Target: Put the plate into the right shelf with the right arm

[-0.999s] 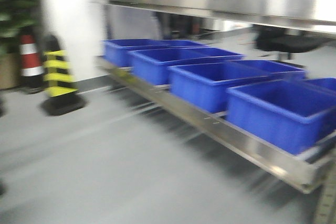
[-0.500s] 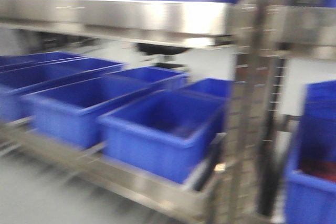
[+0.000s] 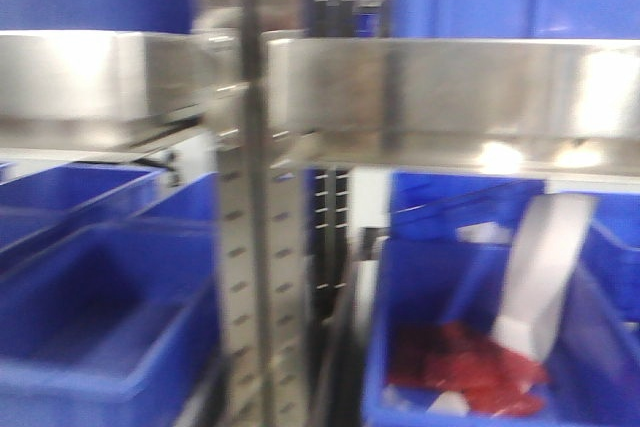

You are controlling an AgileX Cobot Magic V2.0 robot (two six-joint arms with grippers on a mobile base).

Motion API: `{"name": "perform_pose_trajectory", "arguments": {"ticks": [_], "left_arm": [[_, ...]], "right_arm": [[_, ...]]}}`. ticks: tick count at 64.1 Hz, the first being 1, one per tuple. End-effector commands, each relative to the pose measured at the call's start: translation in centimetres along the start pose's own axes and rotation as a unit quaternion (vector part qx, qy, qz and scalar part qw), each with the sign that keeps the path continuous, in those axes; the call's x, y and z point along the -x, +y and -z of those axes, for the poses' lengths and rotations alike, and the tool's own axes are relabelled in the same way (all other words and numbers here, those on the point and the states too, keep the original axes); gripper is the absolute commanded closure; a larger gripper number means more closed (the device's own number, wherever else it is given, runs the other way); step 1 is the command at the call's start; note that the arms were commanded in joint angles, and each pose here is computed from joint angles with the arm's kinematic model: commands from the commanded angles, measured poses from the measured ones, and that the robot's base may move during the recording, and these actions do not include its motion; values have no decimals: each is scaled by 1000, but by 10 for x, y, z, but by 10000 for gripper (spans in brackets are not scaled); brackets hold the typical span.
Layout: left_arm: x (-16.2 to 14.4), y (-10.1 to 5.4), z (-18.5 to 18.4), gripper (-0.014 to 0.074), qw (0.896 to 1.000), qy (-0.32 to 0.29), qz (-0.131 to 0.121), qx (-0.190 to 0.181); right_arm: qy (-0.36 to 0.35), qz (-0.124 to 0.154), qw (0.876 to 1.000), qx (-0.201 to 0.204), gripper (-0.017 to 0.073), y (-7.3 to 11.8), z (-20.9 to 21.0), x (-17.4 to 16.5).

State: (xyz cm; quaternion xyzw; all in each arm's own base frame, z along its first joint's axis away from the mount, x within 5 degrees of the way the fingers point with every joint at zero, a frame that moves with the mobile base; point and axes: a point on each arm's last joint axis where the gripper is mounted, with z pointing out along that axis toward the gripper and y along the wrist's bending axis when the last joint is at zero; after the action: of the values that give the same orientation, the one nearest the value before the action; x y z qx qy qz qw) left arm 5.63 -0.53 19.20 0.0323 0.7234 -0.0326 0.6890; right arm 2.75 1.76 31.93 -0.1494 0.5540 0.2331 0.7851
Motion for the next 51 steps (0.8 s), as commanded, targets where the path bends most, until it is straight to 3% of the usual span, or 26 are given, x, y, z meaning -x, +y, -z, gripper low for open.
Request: {"name": "perform_pose_trajectory", "arguments": {"ticks": [1, 51], "left_arm": [[5, 0, 0, 640, 999, -41, 4, -1], [5, 0, 0, 640, 999, -41, 4, -1]], "right_arm": [[-46, -4, 999, -23, 503, -4, -1, 15], [-46, -4, 999, -23, 503, -4, -1, 15]]}}
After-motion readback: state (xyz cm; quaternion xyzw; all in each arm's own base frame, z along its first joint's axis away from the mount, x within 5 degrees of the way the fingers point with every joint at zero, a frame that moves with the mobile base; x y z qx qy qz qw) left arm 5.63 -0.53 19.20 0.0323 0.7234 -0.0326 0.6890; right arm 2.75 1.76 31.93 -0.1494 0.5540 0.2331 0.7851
